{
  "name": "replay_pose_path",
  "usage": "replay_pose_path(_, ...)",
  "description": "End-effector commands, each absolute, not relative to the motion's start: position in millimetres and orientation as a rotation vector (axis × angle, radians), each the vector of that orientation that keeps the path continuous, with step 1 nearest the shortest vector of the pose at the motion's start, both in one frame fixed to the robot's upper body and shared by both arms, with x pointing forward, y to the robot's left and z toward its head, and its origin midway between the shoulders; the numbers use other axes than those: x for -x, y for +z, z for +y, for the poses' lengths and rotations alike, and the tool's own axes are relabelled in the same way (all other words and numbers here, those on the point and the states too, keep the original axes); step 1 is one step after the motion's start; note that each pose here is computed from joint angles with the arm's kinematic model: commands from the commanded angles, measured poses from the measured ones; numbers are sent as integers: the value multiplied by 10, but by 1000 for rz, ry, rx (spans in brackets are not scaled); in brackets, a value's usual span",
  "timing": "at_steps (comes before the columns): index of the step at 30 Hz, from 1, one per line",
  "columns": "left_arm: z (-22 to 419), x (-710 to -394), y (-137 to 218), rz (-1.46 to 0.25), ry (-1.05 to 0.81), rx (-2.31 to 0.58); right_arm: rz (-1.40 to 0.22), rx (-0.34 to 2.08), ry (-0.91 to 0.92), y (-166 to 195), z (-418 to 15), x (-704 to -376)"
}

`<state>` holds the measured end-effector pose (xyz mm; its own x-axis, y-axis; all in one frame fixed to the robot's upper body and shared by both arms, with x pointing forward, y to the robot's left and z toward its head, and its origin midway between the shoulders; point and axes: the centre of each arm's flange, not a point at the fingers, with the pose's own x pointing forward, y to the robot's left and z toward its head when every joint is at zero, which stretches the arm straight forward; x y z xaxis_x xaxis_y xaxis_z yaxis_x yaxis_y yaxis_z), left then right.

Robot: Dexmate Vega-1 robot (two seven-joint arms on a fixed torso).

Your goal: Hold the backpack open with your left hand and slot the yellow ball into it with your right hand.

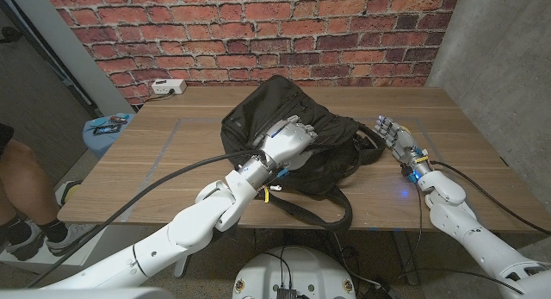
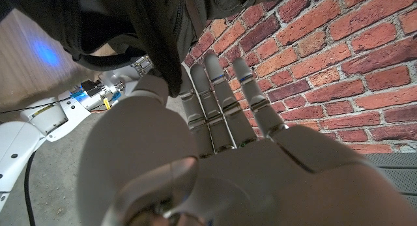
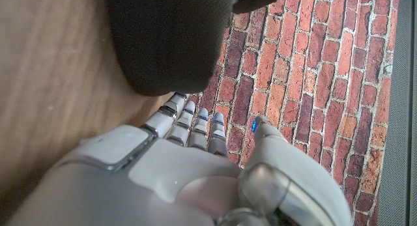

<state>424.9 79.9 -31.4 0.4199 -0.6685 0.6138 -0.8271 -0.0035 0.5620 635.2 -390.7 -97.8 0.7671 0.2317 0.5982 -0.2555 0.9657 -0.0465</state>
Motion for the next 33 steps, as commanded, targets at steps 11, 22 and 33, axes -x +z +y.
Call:
replay_pose_path(11, 1006, -4243, -129, -1305, 243, -1673, -669, 35, 251, -731, -3893, -6242)
replay_pose_path(22, 1107, -4216, -16, -1331, 296, -1636, -663, 53, 241, -708, -3919, -6211)
replay_pose_path(33, 1192, -4242, 122, -1315, 337, -1608, -655, 80, 229, -635, -3962, -6159)
